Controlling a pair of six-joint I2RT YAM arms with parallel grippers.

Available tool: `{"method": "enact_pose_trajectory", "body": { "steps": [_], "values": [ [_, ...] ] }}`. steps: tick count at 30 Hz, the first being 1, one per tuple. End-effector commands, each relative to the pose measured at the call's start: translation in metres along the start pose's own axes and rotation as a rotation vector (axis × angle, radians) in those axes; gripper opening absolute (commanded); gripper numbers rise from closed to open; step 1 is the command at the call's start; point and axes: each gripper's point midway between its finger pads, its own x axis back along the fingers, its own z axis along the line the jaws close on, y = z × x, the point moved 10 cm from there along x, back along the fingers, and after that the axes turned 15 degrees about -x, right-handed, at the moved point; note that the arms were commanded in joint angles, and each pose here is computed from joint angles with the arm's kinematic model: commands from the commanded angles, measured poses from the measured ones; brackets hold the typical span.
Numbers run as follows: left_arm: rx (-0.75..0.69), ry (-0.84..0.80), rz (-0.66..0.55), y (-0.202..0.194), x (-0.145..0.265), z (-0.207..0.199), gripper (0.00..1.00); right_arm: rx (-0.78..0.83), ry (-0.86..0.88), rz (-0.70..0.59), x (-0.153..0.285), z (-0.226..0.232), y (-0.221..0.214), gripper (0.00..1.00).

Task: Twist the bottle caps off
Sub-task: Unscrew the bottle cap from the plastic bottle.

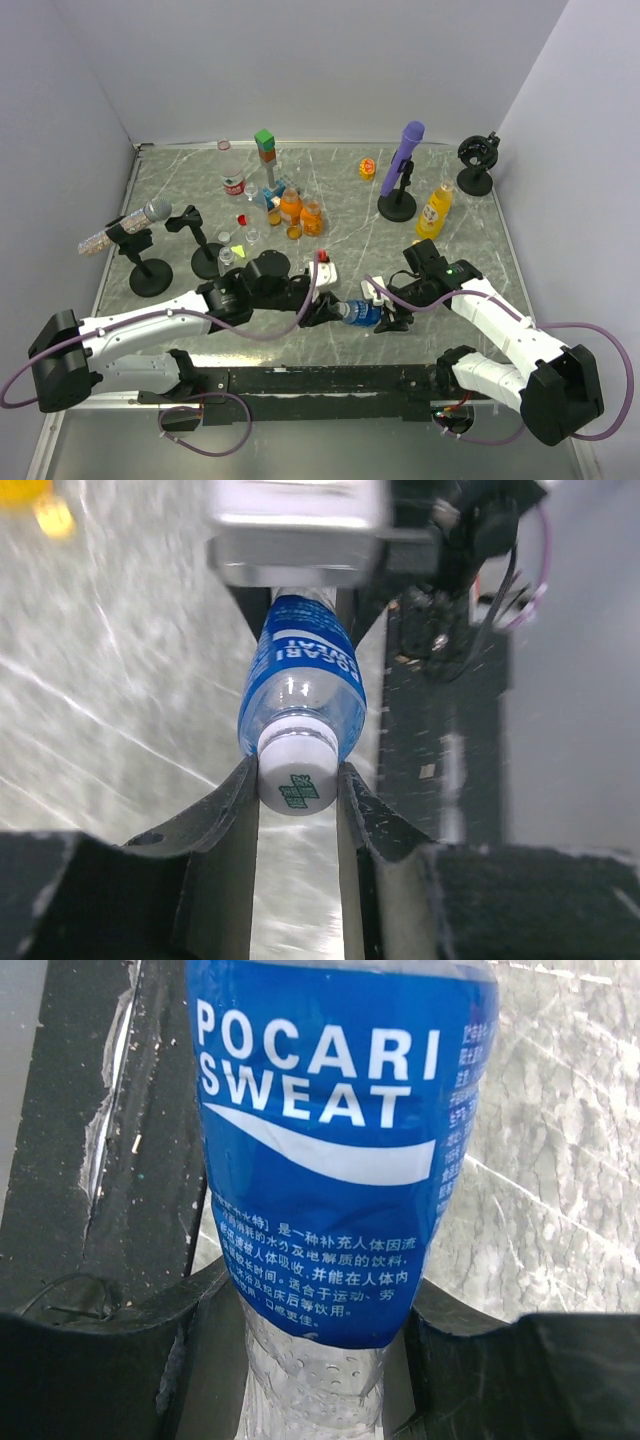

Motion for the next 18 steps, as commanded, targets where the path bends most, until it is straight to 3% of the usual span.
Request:
{"method": "enact_pose_trajectory", "body": {
  "steps": [1, 7, 11, 12, 16, 18],
  "values": [
    [0.462, 0.058, -0.019, 0.044, 0.002, -0.004, 0.01, 0.031, 0.002, -0.003, 0.0, -0.003, 0.002, 0.19],
    [0.874, 0.112, 0.009, 0.059, 0.004, -0.01, 0.01, 0.026, 0.014, 0.009, -0.002, -0.003, 0.002, 0.19],
    [0.951, 0.172, -0.019, 0.06, 0.006, -0.009, 0.03, 0.027, 0.007, 0.006, -0.002, -0.002, 0.002, 0.19],
    [0.956, 0.183, -0.021, 0.06, 0.007, -0.008, 0.07, 0.027, 0.007, 0.005, -0.002, -0.002, 0.002, 0.19],
    [0.93, 0.173, -0.059, 0.064, 0.012, -0.01, 0.5, 0.023, 0.011, 0.009, -0.002, -0.003, 0.001, 0.19],
    [0.901, 0.189, -0.073, 0.065, 0.018, -0.009, 0.62, 0.023, 0.014, 0.01, -0.002, -0.003, 0.001, 0.18]
  ]
}}
